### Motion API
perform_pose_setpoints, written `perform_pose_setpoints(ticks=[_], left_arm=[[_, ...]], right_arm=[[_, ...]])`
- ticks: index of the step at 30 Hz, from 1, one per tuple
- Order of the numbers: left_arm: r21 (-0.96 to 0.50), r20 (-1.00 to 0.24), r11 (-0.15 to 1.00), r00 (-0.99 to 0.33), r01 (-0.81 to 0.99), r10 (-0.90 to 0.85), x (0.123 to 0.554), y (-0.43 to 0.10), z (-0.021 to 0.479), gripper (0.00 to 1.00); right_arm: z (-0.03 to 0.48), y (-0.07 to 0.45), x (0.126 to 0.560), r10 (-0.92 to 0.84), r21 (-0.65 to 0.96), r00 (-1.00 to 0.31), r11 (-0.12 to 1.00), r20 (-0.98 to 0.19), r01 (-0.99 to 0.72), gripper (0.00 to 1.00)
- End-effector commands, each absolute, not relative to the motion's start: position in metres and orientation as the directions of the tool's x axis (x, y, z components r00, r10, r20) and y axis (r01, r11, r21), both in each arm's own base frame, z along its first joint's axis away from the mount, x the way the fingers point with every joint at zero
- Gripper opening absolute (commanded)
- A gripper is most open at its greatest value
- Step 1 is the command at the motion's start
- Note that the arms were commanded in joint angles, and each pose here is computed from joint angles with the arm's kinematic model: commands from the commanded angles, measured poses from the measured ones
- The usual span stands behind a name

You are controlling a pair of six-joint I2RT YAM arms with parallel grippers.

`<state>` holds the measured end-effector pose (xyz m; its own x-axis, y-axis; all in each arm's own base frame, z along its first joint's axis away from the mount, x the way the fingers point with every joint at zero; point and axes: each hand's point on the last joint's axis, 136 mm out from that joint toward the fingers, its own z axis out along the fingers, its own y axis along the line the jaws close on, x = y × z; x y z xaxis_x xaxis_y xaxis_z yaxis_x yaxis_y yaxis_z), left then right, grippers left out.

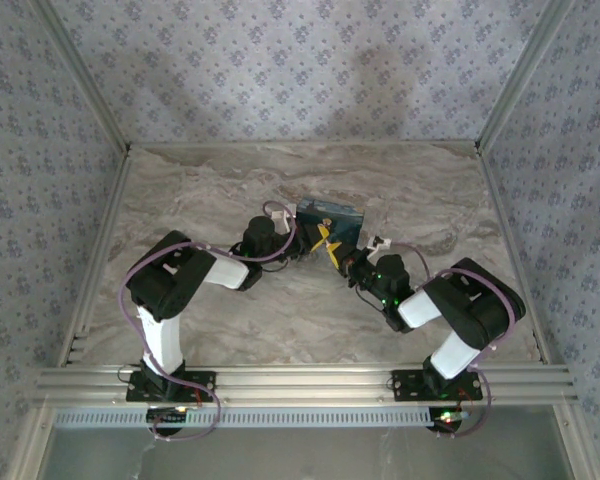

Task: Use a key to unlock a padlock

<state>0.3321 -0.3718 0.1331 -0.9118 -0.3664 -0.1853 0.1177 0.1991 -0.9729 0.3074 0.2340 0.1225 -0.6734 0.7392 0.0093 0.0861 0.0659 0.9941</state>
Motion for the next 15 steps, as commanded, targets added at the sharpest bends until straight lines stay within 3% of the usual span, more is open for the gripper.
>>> perform_pose_setpoints(ticks=[1,8,15], left_arm=[[-0.974,-0.208,0.156,-0.924,0.165,-0.32,0.3201,-0.3819,0.1428,0.11],[-0.973,-0.211,0.155,-0.925,0.169,-0.317,0.3194,-0.3831,0.1433,0.1],[-0.974,-0.21,0.149,-0.928,0.17,-0.309,0.3162,-0.3854,0.144,0.09]], right_arm=[[0.131,0.2288,0.3148,0.782,0.996,-0.621,0.01,0.049,0.09,0.0],[0.1367,0.2311,0.3152,0.787,0.993,-0.607,-0.053,0.108,0.109,0.0],[0.1353,0.2306,0.3185,0.798,0.993,-0.594,-0.041,0.101,0.114,0.0]])
